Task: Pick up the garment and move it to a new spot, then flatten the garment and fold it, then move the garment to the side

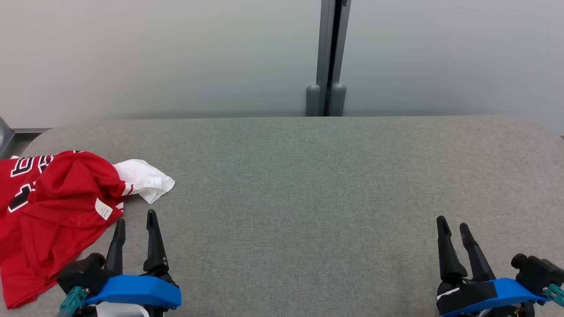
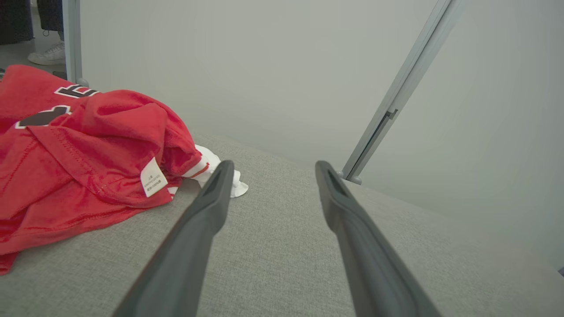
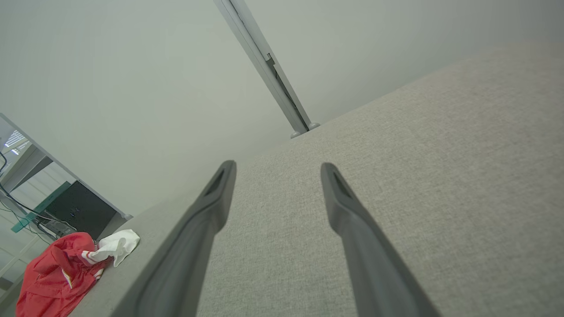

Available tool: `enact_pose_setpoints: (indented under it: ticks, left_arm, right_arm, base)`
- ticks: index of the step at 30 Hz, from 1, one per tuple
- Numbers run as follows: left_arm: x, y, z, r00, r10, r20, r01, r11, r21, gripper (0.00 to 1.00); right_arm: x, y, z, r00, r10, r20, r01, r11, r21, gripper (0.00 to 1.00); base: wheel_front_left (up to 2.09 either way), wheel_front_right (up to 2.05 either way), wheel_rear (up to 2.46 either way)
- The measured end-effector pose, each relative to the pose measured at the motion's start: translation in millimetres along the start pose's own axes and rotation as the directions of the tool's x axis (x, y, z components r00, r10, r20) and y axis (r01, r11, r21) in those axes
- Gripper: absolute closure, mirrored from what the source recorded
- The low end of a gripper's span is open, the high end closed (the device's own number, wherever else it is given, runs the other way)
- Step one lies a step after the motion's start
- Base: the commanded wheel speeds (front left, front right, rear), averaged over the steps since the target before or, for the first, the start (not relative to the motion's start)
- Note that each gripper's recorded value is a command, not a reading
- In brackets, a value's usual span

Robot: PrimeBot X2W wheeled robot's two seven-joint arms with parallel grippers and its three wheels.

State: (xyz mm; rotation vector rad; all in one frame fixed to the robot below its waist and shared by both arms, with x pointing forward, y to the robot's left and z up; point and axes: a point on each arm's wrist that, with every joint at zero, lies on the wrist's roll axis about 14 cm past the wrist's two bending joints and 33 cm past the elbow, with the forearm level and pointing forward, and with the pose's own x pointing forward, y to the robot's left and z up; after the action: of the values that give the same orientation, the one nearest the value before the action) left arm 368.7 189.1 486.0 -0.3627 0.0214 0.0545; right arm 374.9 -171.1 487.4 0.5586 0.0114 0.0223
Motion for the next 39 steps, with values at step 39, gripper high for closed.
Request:
enact_pose_setpoints:
  ticks: [39]
  left_arm:
    - [-5.5, -4.5, -0.2, 0.999, -0.04, 0.033, 0.029, 0.958, 0.286, 0.0]
  right_arm:
    - [-3.7, 19.1, -9.0, 0.995, 0.099, -0.012, -0.098, 0.952, -0.288, 0.0]
  base:
    - [0.0, 0.0, 0.0]
